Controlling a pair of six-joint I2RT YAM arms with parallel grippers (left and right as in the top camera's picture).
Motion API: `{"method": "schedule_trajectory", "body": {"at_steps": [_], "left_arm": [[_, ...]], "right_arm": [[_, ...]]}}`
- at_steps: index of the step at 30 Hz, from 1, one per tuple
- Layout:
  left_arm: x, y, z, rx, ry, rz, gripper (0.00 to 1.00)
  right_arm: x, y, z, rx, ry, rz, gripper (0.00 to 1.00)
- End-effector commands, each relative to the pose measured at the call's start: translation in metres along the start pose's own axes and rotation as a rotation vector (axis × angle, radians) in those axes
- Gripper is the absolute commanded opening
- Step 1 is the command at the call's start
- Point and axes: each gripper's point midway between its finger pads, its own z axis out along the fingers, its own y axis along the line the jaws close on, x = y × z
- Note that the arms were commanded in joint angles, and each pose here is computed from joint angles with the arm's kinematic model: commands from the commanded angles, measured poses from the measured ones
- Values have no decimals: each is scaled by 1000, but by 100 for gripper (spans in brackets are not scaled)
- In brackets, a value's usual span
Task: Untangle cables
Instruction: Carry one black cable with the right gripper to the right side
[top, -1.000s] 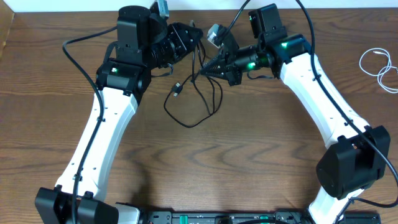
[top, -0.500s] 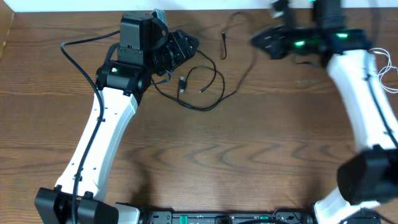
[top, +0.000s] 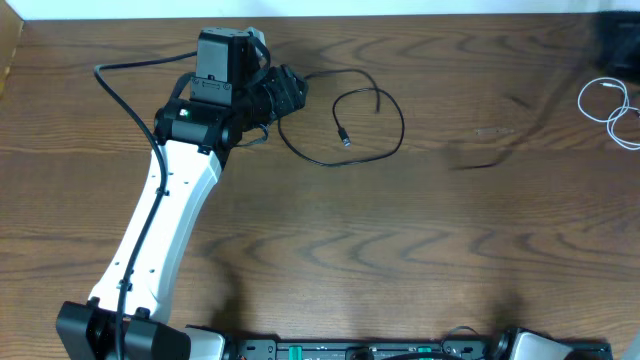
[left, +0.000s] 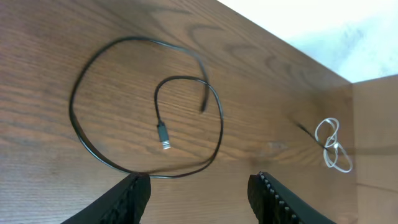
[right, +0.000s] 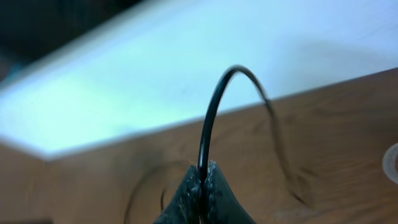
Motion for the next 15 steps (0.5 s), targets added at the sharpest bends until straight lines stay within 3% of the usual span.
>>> {"method": "schedule_trajectory", "body": {"at_steps": [1, 7, 15], "left_arm": [[-1, 6, -2, -28, -13, 52, 56], [-1, 6, -1, -29, -11, 63, 56], [0, 7, -1, -30, -9, 62, 56]], "right_arm": [[-31, -2, -45, 42, -139, 89, 1], [-61, -36, -79, 155, -282, 119, 1], [-82, -138, -59, 396, -353, 209, 1]]}}
